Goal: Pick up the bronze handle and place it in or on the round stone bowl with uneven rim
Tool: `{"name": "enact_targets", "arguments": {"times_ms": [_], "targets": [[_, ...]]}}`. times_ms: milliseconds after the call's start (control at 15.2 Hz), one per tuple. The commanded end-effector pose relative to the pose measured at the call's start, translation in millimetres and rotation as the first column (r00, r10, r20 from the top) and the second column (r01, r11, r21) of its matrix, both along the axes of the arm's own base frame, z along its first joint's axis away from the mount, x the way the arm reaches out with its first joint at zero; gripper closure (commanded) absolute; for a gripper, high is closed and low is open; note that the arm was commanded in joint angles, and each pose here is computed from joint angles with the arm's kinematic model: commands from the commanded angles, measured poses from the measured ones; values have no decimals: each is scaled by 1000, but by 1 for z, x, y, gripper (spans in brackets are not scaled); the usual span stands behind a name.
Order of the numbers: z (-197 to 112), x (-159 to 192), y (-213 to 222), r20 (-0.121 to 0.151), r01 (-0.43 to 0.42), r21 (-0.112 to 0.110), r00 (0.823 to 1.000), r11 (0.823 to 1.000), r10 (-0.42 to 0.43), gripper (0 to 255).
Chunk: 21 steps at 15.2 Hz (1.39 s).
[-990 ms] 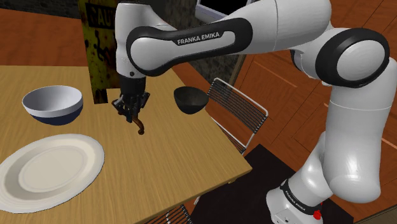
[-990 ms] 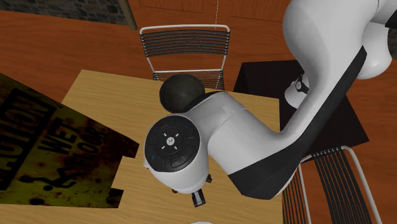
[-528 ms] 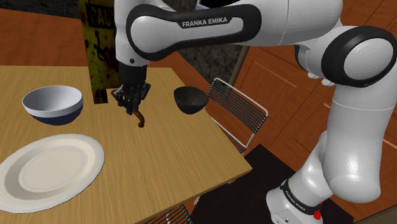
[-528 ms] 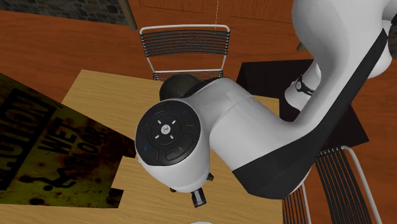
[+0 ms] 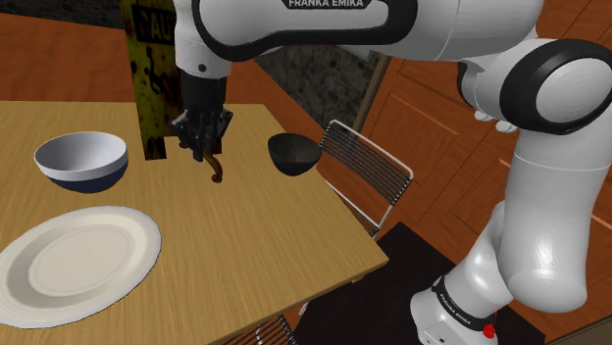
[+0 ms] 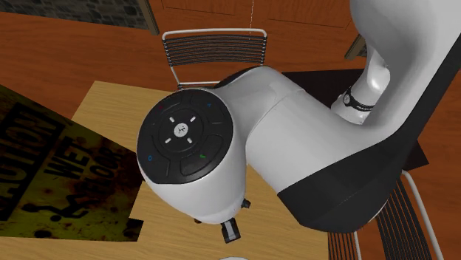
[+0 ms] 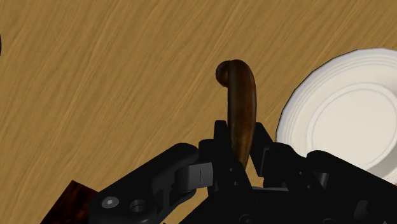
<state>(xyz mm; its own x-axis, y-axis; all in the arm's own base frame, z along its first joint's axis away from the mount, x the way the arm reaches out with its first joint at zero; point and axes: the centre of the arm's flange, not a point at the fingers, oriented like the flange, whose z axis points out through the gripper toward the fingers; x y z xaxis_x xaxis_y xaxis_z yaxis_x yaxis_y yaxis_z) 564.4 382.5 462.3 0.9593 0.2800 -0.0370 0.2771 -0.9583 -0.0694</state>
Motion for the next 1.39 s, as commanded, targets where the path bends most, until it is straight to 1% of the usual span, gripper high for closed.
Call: {"name": "enact_targets", "arguments": {"times_ms": [0,264,330,1320], "targets": [[10,0,0,0,0,0,1000,1000,0,255],[32,0,0,0,0,0,1000,1000,0,255],[33,-1,0,0,0,0,1000,1000,0,255],[45,20,-197,0,0,0,1000,1000,0,255]]}}
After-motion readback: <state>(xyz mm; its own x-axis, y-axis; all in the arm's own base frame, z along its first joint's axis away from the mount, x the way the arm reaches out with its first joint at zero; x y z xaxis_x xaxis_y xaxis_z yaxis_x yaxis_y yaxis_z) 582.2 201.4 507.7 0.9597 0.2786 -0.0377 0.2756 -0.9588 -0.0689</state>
